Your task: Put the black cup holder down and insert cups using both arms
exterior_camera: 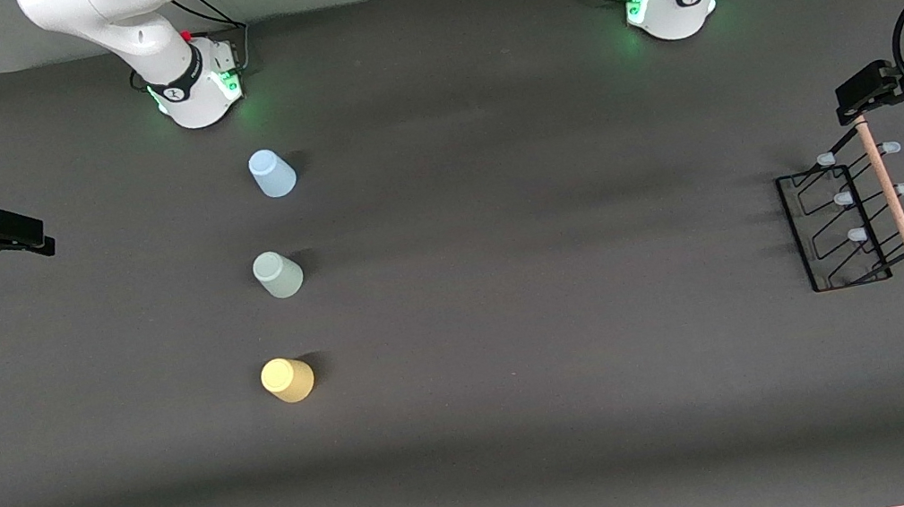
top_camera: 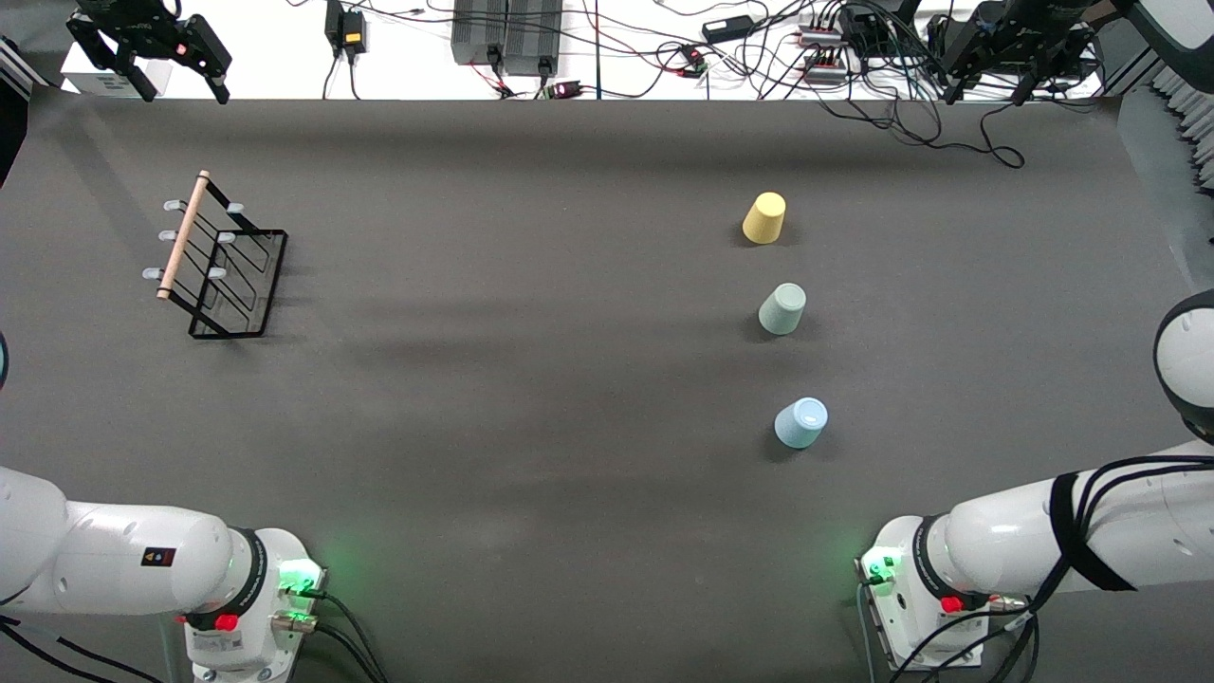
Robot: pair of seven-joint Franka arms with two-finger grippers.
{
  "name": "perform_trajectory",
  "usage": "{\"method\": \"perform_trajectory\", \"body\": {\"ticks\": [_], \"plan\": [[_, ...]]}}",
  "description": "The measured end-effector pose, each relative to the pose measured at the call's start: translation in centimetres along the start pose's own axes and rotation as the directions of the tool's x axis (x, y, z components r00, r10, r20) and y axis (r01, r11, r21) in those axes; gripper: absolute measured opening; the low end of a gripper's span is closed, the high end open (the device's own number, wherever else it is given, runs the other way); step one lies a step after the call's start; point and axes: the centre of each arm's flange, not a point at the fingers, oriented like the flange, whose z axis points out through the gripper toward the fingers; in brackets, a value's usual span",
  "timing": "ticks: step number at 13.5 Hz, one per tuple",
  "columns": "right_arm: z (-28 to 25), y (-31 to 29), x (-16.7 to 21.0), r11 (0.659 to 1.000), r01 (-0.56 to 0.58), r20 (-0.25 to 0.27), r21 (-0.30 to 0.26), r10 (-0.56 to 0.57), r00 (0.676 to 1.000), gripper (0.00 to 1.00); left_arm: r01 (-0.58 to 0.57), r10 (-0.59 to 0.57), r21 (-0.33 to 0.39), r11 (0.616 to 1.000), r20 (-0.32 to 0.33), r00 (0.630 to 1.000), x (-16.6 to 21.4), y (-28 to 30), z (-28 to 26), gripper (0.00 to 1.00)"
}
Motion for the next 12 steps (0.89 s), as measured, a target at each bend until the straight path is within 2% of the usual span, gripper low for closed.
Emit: {"method": "perform_trajectory", "body": {"ticks": [9,12], "plan": [[0.2,0.0,0.0,1.000,0.000,0.005,0.000,0.000,1.000,1.00,0.004,-0.004,0.000,1.000,0.005,1.000,0.0,-0.1,0.2,1.00],[0.2,0.0,0.0,1.000,0.000,0.005,0.000,0.000,1.000,1.00,0.015,-0.015,-0.001,1.000,0.018,1.000,-0.3,-3.1,0.8,1.00]]}}
